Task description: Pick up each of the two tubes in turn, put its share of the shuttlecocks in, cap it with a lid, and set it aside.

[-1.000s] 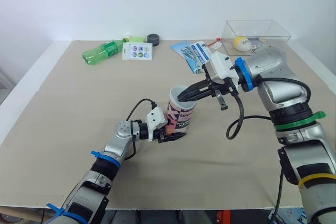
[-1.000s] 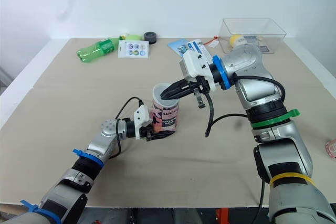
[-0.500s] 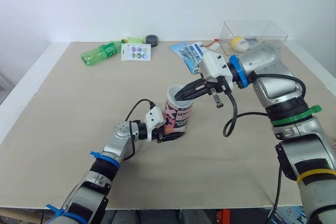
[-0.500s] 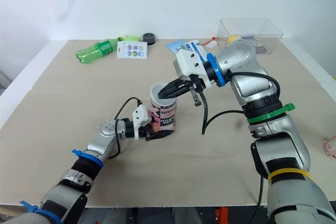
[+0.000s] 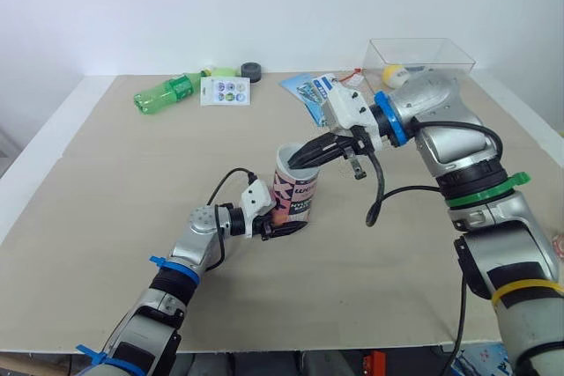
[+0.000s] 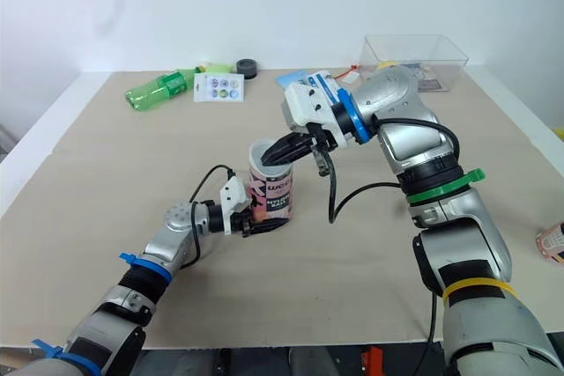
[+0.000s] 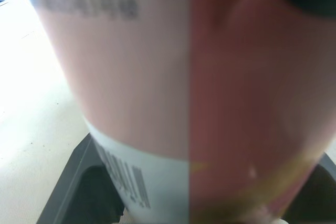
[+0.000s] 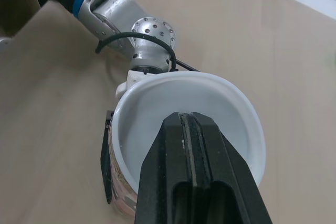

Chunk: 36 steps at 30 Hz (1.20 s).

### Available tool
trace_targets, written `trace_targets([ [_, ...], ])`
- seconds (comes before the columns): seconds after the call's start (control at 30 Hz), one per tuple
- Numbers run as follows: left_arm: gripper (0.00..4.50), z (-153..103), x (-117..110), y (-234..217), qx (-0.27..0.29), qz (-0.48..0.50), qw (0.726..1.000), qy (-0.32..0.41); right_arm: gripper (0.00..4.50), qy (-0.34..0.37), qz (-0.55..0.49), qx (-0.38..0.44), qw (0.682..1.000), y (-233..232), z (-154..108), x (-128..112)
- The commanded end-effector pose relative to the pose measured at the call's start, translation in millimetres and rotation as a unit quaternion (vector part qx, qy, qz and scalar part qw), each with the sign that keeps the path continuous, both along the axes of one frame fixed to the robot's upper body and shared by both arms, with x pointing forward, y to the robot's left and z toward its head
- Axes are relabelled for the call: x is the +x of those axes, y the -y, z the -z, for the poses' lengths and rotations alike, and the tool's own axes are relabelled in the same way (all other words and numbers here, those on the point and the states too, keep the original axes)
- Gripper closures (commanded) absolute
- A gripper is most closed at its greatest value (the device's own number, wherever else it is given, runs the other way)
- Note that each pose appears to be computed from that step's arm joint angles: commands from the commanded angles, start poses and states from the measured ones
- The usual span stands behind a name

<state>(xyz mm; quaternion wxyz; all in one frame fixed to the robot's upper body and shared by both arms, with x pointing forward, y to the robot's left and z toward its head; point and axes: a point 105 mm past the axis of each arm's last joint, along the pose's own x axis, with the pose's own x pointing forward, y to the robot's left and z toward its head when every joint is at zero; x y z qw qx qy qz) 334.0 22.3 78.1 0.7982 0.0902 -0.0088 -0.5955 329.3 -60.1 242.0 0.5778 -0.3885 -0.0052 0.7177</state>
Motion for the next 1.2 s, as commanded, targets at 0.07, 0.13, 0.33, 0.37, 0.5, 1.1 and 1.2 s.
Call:
trace_targets([
  [0.07, 1.72, 16.1, -4.6, 2.9, 0.025, 0.005, 1.0, -0.016, 4.44, -0.04, -0.044, -0.025, 0.998, -17.5, 32.2, -7.3],
  [0.13, 1.72, 15.6, -4.5, 3.2, 0.024, 0.005, 1.0, -0.016, 4.44, -0.074, -0.038, 0.0, 0.997, -22.8, 28.4, -8.8],
  [0.33, 1.72, 15.9, -4.6, 3.9, 0.024, 0.006, 1.0, -0.015, 4.44, -0.146, 0.009, 0.016, 0.989, -27.2, 23.6, -6.7],
  [0.37, 1.72, 15.9, -4.6, 4.0, 0.024, 0.006, 1.0, -0.015, 4.44, -0.144, 0.013, 0.012, 0.989, -26.7, 23.8, -6.0],
  [0.5, 1.72, 16.2, -4.7, 4.3, 0.024, 0.007, 1.0, -0.015, 4.44, -0.122, 0.022, -0.016, 0.992, -24.0, 29.3, -1.8],
  [1.1, 1.72, 14.8, -4.5, 4.6, 0.024, 0.009, 1.0, -0.01, 4.44, -0.128, 0.051, -0.142, 0.98, -9.8, 68.9, 1.9],
  [1.2, 1.72, 14.9, -4.7, 4.9, 0.025, 0.01, 1.0, -0.01, 4.44, -0.138, 0.057, -0.149, 0.977, -8.1, 72.3, 1.1],
])
